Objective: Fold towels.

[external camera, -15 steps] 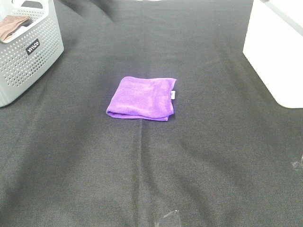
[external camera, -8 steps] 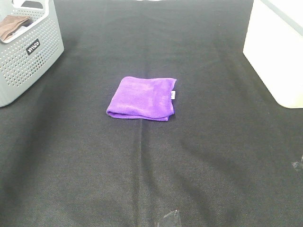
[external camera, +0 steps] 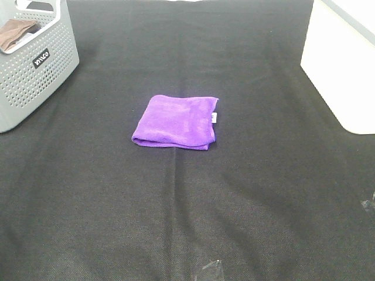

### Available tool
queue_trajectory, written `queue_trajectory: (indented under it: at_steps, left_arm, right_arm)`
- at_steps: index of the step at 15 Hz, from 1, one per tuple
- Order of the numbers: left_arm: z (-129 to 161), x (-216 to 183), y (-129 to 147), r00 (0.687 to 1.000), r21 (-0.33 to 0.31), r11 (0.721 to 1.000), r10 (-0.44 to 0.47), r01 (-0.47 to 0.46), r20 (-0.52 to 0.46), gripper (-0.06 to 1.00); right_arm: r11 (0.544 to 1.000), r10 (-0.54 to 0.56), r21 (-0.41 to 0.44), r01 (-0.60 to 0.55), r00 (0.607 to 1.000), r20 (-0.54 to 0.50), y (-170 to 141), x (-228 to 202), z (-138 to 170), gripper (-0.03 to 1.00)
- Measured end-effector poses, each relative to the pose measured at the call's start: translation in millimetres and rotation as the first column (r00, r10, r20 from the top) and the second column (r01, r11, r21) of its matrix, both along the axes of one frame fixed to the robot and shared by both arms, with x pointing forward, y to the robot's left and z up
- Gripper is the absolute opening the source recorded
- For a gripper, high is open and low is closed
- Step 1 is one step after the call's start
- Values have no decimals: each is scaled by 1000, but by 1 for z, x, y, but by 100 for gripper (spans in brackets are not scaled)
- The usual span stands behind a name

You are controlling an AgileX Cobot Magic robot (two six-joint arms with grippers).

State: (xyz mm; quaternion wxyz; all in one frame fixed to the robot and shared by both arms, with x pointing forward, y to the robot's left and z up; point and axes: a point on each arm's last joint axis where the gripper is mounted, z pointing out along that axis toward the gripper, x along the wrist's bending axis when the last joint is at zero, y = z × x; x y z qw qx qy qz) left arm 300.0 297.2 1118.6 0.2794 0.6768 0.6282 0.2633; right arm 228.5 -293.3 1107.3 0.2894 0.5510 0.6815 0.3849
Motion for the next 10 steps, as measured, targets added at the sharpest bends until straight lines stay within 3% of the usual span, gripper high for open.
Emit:
queue_trajectory:
  at_steps: [1,6,10]
  left_arm:
    - [-15,-28,1,998,3,1000,-2,1,64,75]
    - [-44,-83,1,969,0,1000,-8,9,246,75]
    - [-60,-83,-7,973,-69,995,-53,70,225,75]
  right_arm:
    - [1000,8,-15,-8,1000,8,-1,-4,-12,75]
    - [1000,10,-25,-10,1000,-4,-2,-11,-52,77]
    - [999,12,-40,-12,1000,-11,-1,2,-70,77]
